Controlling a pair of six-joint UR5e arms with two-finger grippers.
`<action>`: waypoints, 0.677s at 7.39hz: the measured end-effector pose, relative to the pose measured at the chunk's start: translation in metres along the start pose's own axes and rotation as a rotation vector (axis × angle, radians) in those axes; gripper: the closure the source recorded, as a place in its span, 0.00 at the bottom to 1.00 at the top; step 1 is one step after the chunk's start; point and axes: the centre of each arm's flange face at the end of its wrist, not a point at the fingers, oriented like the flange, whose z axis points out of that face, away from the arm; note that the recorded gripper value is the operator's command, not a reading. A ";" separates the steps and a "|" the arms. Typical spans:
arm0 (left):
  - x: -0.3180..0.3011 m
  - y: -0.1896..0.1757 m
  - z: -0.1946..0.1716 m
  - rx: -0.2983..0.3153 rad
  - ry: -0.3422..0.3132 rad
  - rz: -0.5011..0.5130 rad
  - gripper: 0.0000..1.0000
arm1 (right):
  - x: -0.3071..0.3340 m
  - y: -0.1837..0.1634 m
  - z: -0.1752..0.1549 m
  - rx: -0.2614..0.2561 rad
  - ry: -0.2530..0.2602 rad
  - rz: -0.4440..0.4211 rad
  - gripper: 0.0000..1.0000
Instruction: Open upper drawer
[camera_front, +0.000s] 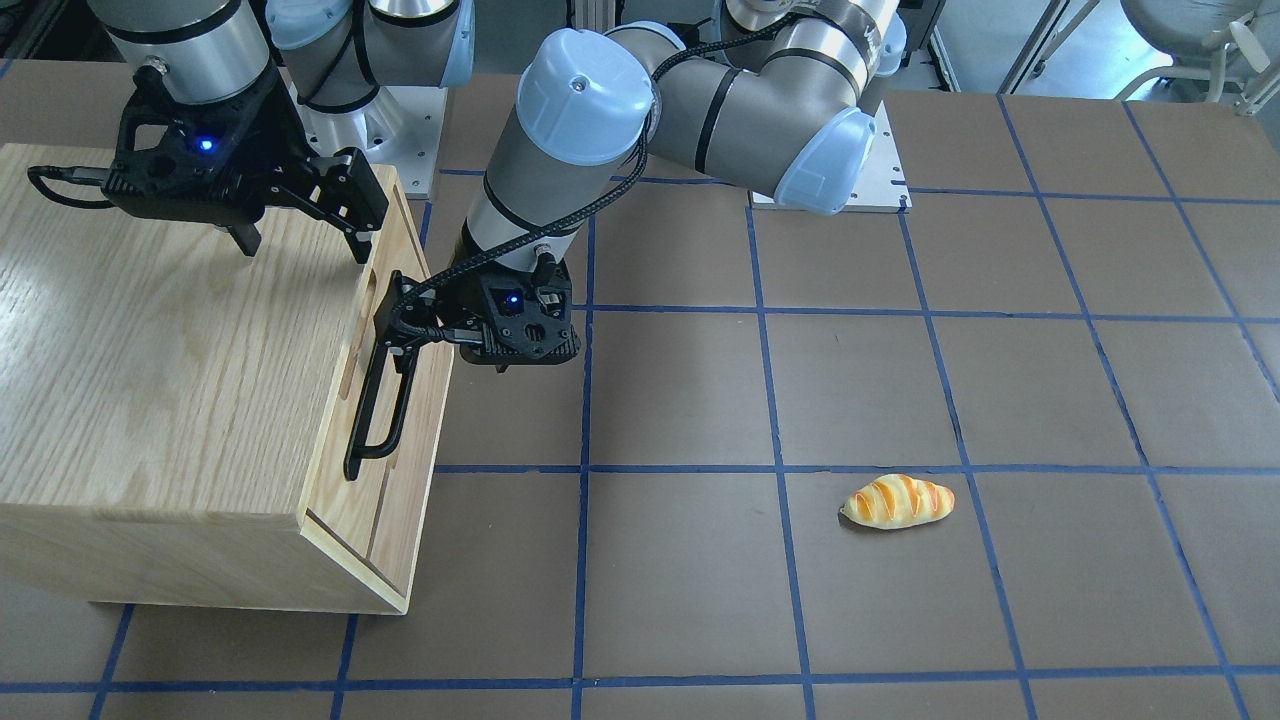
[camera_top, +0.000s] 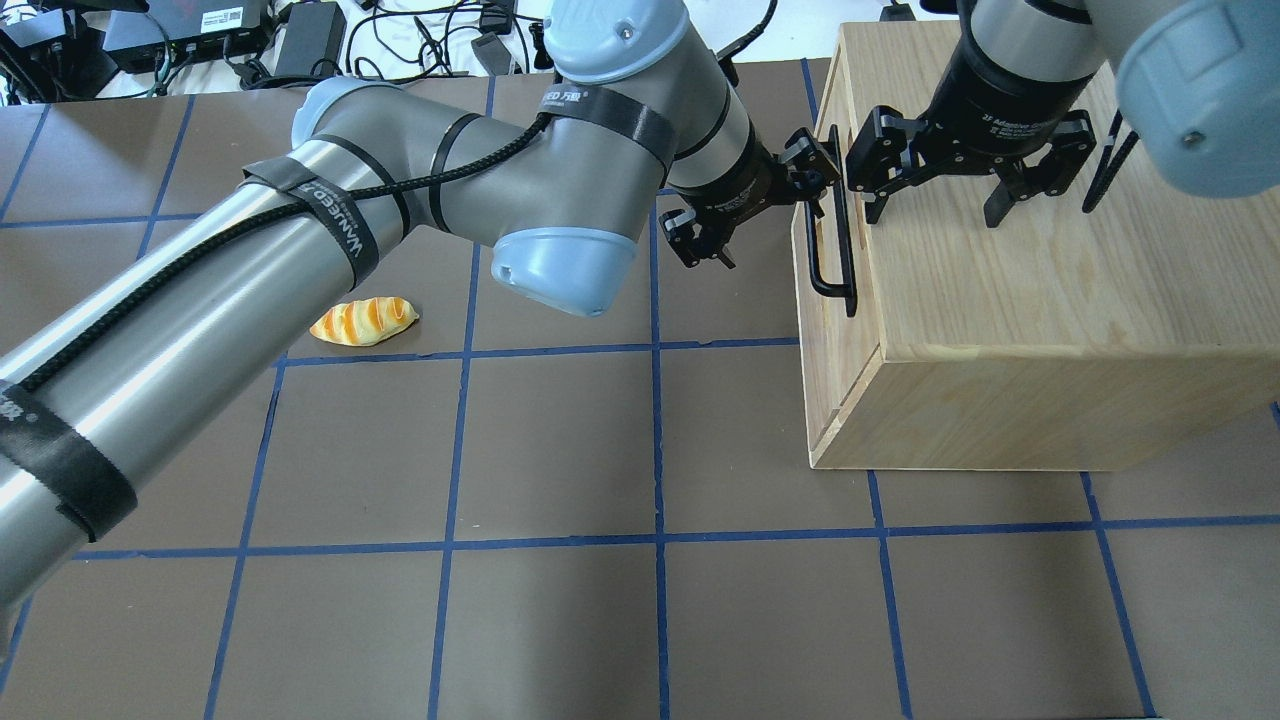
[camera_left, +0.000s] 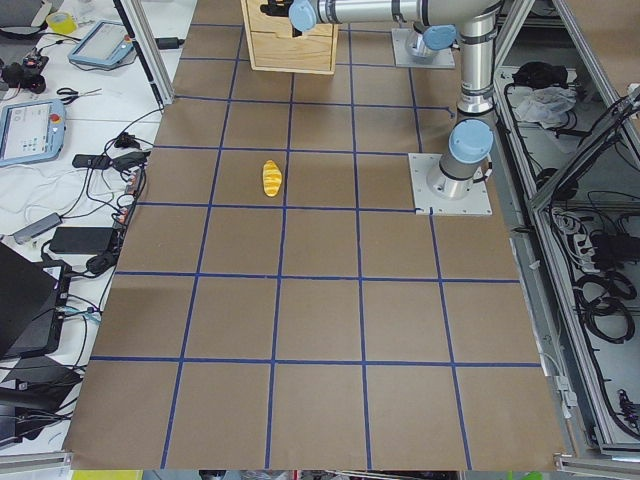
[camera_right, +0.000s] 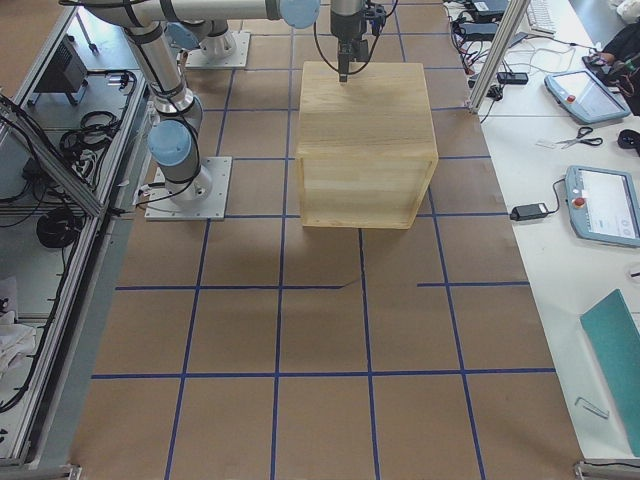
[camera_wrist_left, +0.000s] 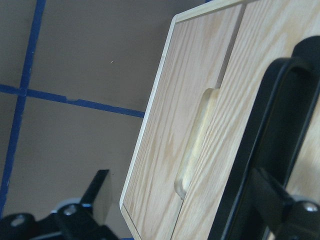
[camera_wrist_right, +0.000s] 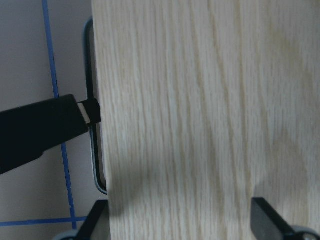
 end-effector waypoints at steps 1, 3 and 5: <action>0.000 0.000 0.002 -0.002 -0.001 -0.003 0.00 | 0.000 0.000 0.000 0.000 0.000 0.000 0.00; 0.001 0.001 0.002 -0.002 0.001 -0.012 0.00 | 0.000 0.000 0.000 0.000 0.000 0.000 0.00; 0.002 0.002 0.003 -0.004 0.003 -0.018 0.00 | 0.000 0.000 0.000 0.000 0.000 0.000 0.00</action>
